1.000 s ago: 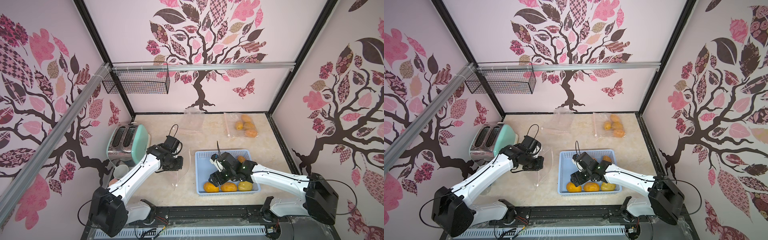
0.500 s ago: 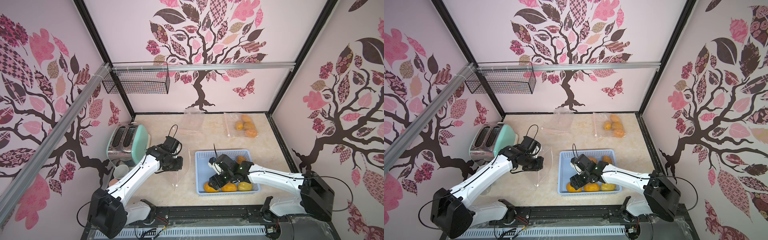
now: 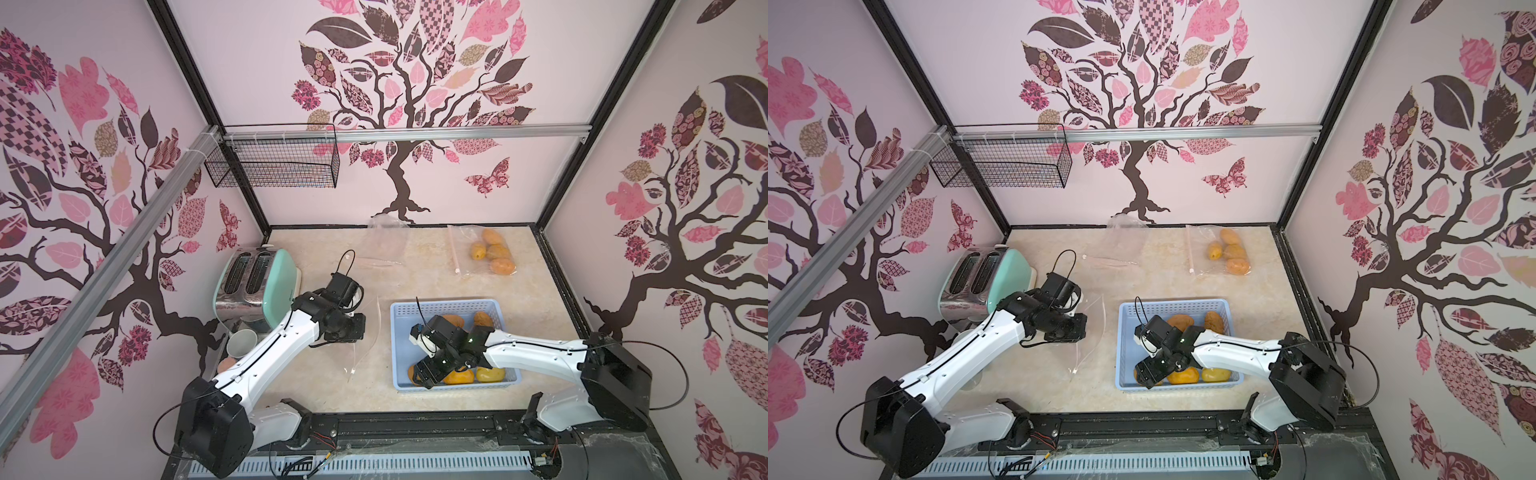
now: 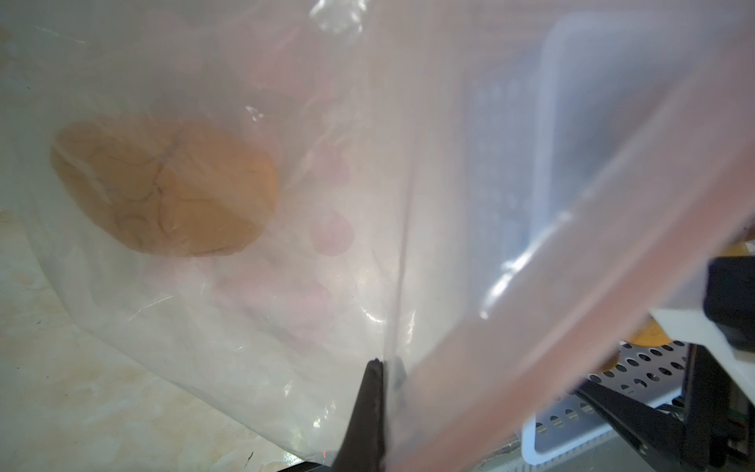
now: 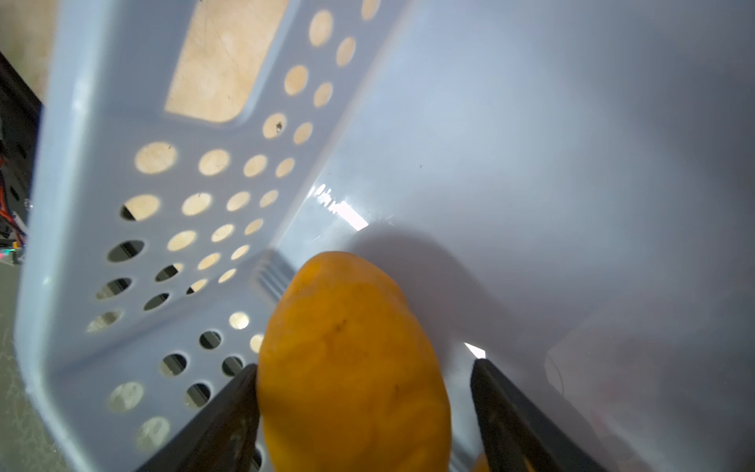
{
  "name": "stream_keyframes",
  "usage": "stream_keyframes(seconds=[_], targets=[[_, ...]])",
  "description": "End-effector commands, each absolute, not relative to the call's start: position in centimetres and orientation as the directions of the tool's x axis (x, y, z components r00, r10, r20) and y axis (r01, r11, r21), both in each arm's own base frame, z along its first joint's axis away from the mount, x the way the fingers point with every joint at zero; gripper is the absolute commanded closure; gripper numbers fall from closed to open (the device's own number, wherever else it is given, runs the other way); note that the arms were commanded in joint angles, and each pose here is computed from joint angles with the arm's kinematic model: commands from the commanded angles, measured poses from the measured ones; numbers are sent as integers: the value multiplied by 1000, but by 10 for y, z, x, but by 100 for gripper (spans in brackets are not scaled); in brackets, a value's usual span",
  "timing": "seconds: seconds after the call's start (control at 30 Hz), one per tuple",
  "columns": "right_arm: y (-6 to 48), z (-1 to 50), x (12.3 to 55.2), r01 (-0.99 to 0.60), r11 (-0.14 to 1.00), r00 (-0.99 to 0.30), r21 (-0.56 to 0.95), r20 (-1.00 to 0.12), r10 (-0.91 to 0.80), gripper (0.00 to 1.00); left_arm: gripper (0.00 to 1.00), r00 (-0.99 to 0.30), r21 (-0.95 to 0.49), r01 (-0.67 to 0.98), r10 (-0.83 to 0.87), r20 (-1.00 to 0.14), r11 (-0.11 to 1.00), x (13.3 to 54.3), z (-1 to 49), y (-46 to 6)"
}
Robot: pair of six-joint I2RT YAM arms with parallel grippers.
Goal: Put the potatoes into a zipper bag and zip it
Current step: Pick up the potato from the basket.
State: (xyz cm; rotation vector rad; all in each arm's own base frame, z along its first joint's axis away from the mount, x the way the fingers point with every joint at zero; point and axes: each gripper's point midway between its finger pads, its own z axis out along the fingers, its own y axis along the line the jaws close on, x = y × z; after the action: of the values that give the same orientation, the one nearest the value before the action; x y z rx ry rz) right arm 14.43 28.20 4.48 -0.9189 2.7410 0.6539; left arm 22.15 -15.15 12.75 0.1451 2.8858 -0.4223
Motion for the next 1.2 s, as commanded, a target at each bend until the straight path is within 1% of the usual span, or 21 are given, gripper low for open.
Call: stream_keyframes(seconds=[0.0,0.13,0.4,0.57,0.7,0.9,1.0,1.17], targets=[[281,36,150,-600,739,-799,307,-278,-534,24,100,-972,-273,120,58,-226,954,217,122,-150],[284,39,163,-585,763,-804,276,-318,-502,32,100,-973,-273,118,57,-222,955,217,121,-150],[295,68,174,-586,746,-788,315,-435,-435,41,100,-973,-275,117,55,-225,954,218,122,-150],[298,94,185,-590,746,-762,308,-520,-387,44,100,-973,-284,120,56,-223,951,217,122,-151],[303,123,191,-590,728,-739,349,-597,-313,45,100,-975,-300,128,65,-213,945,216,122,-155],[327,187,177,-625,554,-723,549,-675,-147,49,100,-972,-389,165,83,-219,906,216,136,-173],[338,221,177,-641,473,-709,604,-702,-66,49,100,-974,-468,178,88,-208,866,215,145,-188],[357,263,191,-637,393,-699,663,-712,67,50,100,-978,-496,163,74,-194,853,219,153,-195]])
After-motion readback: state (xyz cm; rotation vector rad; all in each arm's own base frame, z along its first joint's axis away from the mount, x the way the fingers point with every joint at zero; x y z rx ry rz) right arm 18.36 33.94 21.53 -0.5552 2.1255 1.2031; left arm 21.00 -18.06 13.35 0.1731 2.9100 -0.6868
